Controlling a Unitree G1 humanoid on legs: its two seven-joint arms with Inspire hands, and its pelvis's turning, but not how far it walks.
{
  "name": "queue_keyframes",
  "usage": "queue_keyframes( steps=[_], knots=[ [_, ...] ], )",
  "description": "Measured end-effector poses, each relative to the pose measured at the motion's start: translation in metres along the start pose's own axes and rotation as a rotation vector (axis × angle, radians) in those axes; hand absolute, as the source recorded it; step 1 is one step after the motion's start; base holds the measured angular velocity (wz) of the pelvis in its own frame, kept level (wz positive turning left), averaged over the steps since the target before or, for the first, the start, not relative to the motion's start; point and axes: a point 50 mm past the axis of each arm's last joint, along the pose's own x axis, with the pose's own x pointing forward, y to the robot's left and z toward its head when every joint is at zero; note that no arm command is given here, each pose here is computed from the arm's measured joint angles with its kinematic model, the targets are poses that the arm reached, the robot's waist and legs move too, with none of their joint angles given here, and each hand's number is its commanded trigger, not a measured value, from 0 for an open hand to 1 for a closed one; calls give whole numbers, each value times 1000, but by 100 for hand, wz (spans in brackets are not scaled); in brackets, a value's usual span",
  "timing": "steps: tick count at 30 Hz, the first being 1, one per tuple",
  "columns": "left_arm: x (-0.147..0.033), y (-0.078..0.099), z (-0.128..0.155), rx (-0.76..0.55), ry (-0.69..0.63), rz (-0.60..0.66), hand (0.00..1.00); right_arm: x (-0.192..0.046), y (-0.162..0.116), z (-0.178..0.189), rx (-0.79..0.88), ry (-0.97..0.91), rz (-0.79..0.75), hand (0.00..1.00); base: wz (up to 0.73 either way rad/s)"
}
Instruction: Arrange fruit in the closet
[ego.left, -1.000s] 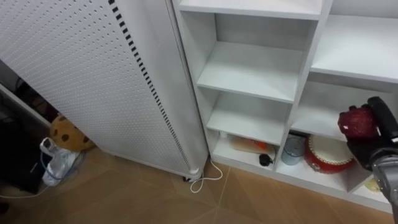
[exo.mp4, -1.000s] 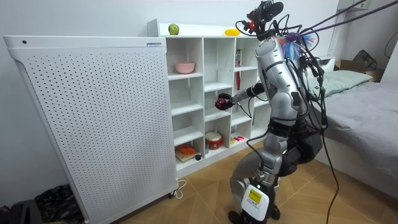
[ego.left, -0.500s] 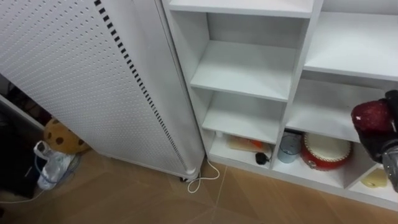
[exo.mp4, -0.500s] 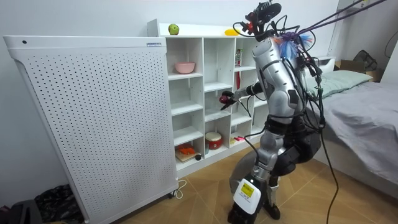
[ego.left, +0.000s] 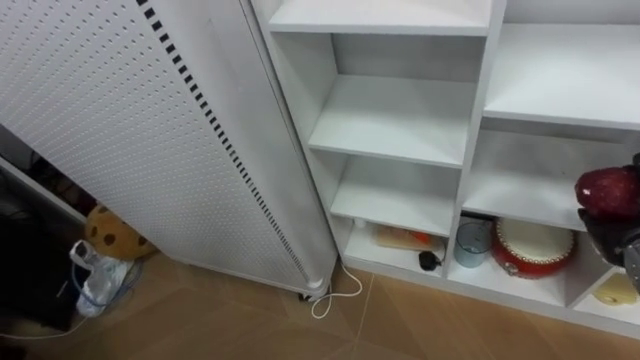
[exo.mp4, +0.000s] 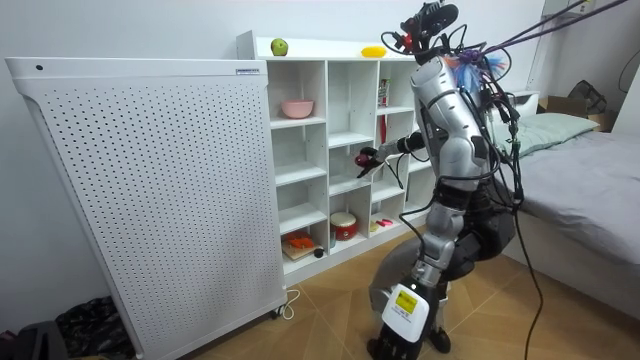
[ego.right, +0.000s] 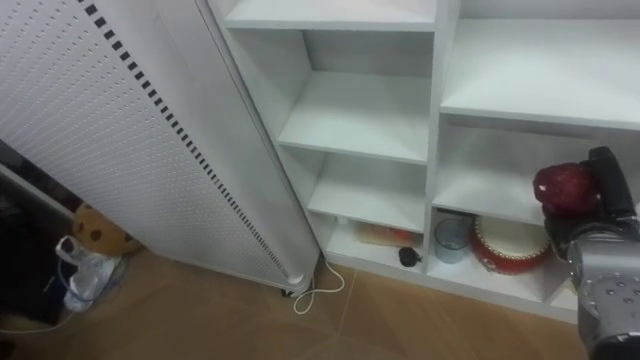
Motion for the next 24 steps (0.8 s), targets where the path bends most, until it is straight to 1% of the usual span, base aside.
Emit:
queue_keyframes(
  steps=[8, 15, 24],
  knots=[
    [-1, -1, 2, 10, -18, 27, 0, 0, -1, 2, 14, 1, -38, 0, 0],
    [-1, -1, 3, 8, -25, 26, 0, 0, -2, 2, 14, 3, -62, 0, 0],
    [-1, -2, 4, 5, -33, 23, 0, -1, 4, 1, 24, 6, -94, 0, -1]
  ],
)
